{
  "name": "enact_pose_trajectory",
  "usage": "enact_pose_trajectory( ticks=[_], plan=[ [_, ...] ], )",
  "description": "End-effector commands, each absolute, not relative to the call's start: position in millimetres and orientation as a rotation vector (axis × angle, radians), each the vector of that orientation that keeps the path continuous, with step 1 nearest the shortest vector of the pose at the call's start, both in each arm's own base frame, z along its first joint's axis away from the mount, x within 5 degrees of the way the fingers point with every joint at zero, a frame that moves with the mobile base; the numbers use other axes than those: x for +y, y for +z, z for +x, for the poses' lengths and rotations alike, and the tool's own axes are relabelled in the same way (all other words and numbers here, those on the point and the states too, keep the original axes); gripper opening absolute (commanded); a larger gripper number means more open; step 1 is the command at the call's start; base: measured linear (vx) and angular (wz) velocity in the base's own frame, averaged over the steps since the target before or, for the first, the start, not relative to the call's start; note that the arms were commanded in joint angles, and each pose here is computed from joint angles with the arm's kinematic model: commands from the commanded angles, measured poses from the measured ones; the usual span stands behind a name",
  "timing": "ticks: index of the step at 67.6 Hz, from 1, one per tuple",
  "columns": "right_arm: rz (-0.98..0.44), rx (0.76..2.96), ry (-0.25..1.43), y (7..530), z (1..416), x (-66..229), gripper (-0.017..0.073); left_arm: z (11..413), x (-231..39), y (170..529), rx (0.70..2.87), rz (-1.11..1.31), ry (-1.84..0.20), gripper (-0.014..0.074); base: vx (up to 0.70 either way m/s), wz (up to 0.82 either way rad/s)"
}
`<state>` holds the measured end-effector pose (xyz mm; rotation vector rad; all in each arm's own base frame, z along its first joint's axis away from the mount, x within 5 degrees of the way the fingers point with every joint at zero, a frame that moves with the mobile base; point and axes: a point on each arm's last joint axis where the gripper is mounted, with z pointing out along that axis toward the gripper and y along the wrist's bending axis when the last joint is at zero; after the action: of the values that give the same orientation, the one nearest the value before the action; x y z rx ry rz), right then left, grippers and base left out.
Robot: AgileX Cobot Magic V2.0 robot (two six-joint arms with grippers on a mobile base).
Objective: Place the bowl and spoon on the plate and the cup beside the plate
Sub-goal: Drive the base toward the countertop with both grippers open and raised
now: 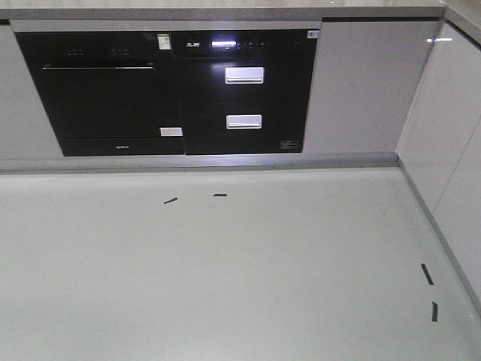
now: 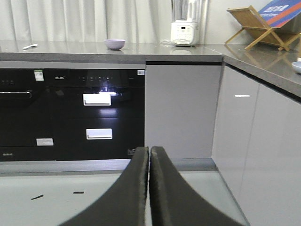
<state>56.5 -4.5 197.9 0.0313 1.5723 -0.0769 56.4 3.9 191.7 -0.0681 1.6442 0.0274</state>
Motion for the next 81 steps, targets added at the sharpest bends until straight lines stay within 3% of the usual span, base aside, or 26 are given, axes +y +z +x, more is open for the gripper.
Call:
enact_pose_trajectory(
  ticks=[1,81],
  plan=[
    [0.014,1.494,-0.076,203.8,55.8,-3.2,-0.0003,55.4,3.1,201.2,1.556,-0.066,0.014,-0.0006,0.06,0.20],
    [0.014,1.494,-0.076,203.8,55.8,-3.2,-0.0003,55.4,3.1,201.2,1.556,-0.066,0.014,-0.0006,0.08,0.06]
  ],
)
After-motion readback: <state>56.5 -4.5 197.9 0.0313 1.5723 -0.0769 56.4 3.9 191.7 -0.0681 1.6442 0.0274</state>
